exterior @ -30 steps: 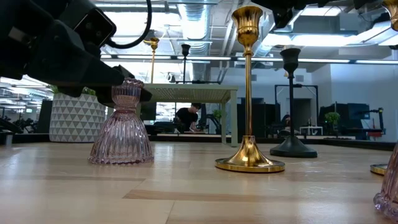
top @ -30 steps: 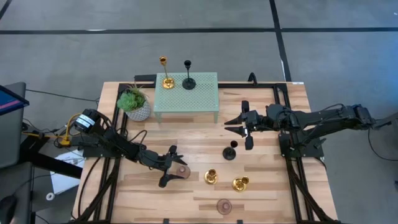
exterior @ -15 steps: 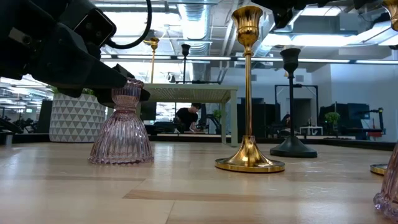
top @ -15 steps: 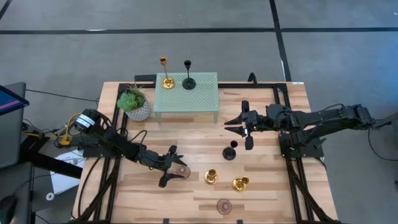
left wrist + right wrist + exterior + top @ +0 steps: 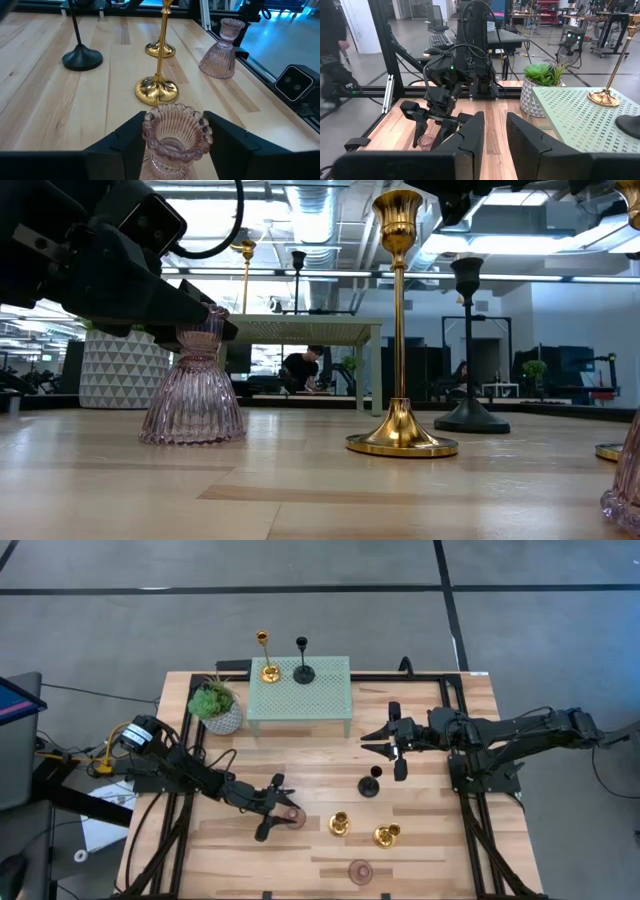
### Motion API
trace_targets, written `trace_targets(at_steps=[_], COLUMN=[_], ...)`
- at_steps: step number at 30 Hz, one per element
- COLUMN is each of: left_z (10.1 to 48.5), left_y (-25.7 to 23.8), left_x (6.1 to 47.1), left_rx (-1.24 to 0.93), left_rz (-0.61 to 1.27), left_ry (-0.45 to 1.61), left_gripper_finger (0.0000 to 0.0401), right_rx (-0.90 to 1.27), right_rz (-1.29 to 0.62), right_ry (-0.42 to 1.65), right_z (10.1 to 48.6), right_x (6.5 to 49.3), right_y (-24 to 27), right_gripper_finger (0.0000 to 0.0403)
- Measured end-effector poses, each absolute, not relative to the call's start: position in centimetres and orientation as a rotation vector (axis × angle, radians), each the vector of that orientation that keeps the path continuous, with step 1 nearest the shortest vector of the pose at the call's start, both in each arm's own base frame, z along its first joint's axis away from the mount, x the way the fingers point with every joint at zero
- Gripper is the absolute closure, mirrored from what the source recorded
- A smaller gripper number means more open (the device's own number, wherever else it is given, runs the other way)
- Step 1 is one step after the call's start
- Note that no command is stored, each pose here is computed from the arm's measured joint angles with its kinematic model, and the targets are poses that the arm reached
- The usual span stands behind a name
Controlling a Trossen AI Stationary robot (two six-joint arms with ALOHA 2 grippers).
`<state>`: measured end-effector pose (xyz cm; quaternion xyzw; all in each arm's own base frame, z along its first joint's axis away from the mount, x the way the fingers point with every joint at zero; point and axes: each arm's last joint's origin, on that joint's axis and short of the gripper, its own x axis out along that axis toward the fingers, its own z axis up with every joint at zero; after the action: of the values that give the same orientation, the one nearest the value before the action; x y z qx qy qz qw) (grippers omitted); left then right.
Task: Pick & Place candle stick holders
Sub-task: Put the middle pink glass candle holder on the shelf
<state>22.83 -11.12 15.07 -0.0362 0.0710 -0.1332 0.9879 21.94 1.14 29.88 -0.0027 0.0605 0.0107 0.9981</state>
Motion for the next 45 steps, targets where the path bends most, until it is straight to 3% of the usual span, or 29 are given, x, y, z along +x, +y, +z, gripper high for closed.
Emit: trace_targets(at_steps=[16,23,45], left_z=[15.1,15.1,16.3], left_y=[-11.1,-10.7,-10.2], left_x=[22.8,22.9,23.6], left_rx=[-0.116,-0.152,-0.172], left_rz=[-0.258,-0.122,-0.131], left_ry=[0.149,0.133,0.113], left_gripper_finger=[0.0224,0.0224,0.0226], right_rx=[-0.005,-0.005,-0.006], right_rz=[0.021,0.021,0.022], right_ry=[0.121,0.121,0.131], right_z=[29.9,29.9,29.8], right_x=[21.9,21.9,21.9], right_y=[1.1,1.1,1.1], right_gripper_finger=[0.0328,0.0328,0.0328])
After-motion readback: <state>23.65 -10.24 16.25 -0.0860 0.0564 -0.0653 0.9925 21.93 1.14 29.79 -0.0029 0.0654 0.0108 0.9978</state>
